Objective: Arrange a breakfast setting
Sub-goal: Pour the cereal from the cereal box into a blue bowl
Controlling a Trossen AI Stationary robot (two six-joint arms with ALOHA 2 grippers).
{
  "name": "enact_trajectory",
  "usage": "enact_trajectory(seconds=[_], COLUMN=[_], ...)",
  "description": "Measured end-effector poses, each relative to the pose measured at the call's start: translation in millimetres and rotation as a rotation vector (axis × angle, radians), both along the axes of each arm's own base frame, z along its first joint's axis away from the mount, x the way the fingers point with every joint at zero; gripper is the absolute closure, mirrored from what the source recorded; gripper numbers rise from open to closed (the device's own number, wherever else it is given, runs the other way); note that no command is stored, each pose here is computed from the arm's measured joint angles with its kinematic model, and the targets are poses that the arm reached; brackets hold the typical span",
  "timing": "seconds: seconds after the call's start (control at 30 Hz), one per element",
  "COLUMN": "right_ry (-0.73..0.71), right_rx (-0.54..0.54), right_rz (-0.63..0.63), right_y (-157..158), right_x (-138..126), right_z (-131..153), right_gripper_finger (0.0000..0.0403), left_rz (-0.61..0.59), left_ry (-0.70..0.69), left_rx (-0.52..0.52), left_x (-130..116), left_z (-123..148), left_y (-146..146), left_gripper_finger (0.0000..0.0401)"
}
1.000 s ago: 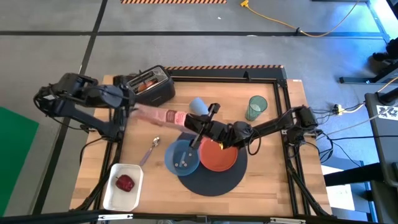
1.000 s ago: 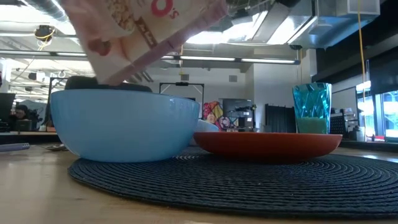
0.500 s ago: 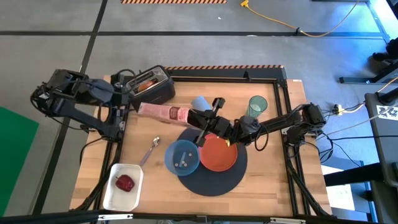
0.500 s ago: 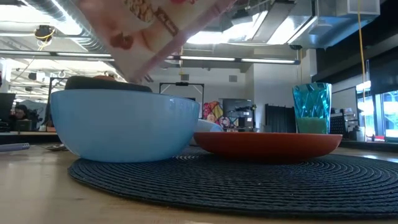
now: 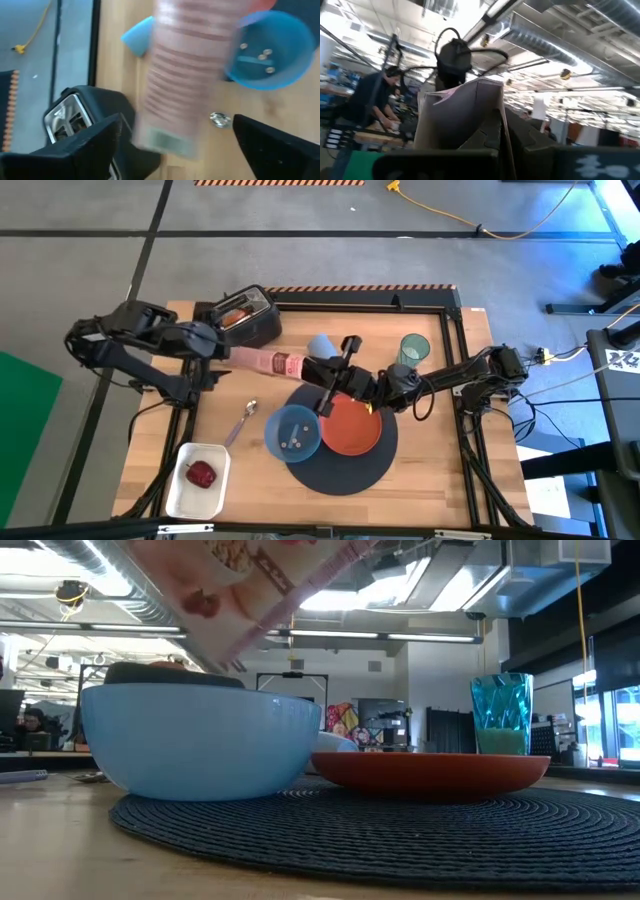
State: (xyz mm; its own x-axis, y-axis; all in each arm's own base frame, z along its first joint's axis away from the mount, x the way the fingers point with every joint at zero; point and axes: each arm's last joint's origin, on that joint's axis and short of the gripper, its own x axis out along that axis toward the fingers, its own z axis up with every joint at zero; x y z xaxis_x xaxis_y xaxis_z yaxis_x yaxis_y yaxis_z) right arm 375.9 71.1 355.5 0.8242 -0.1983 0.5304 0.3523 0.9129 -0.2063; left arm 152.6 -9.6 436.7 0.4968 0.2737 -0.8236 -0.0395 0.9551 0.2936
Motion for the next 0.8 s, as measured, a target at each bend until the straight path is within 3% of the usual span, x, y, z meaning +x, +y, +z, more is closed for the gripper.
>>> enact_trajectory(seconds=[0.13,0.27,0.4,0.8], right_ry=[-0.007,-0.027,-0.041,-0.048], right_rx=[-0.006,-0.012,-0.020,-0.021], right_rz=[0.011,0.018,0.031,0.075], right_y=[1,1,2,3], right_x=[0,0,0,1], right_z=[3,9,14,16], right_gripper_finger=[0.0403,0.0403,0.0403,0.0403], left_rz=[0.016,-0.007,-0.036,-0.015], left_ry=[0.030,0.056,0.068,0.065], left_rx=[0.034,0.005,-0.047,-0.007], left_x=[11,17,19,18], left_z=[-4,-8,-9,-9], left_y=[0,-2,-4,-3], left_gripper_finger=[0.0003,0.0014,0.0051,0.0187])
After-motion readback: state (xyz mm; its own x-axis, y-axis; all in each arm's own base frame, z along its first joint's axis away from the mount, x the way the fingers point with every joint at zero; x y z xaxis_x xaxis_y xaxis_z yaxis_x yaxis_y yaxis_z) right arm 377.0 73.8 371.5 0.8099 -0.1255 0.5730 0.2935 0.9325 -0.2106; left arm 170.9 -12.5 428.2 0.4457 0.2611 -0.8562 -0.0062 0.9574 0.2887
